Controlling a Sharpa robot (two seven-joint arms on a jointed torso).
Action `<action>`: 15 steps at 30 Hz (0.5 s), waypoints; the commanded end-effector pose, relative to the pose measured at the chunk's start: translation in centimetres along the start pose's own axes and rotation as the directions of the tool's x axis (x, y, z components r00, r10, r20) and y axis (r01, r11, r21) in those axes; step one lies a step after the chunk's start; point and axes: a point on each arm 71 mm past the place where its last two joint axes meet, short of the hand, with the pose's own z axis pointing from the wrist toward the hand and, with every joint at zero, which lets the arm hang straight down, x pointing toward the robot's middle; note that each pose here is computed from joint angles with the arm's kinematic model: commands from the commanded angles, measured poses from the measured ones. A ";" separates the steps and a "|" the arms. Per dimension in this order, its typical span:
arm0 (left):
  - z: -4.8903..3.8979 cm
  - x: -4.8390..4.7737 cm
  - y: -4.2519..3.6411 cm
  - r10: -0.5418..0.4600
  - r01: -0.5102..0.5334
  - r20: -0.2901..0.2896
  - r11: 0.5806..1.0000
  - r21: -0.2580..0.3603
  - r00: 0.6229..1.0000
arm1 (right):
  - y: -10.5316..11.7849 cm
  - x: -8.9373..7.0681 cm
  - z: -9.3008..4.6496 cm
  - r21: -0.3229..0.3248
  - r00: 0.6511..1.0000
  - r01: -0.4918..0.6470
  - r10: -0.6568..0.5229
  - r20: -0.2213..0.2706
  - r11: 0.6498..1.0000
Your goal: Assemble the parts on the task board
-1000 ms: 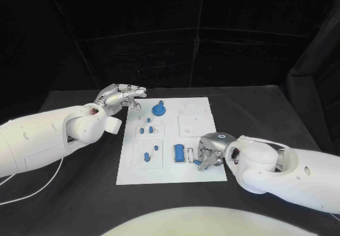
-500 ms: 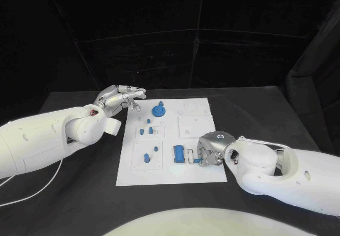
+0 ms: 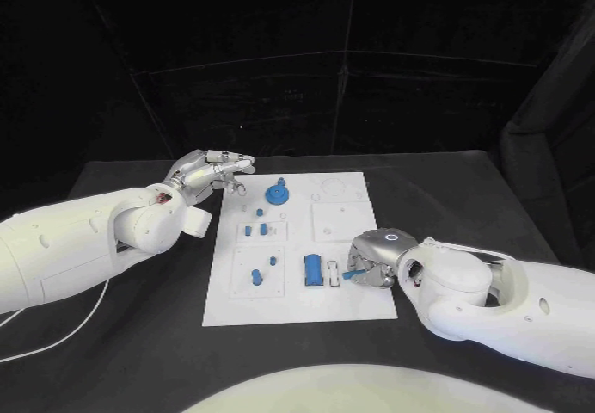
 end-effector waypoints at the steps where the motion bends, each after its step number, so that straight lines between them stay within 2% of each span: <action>1: 0.03 0.10 -0.09 -0.006 0.006 -0.010 1.000 0.003 1.000 | -1.1 1.3 -0.1 0.068 0.998 -0.003 0.008 -0.066 0.998; 5: 0.03 0.11 -0.09 -0.006 0.006 -0.010 1.000 0.003 1.000 | -1.1 1.1 -0.1 0.067 0.999 -0.017 0.019 -0.040 0.998; 15: 0.06 0.17 -0.08 -0.007 0.007 -0.012 1.000 0.003 1.000 | -0.6 0.3 -0.4 0.042 0.994 -0.089 0.086 0.062 0.995</action>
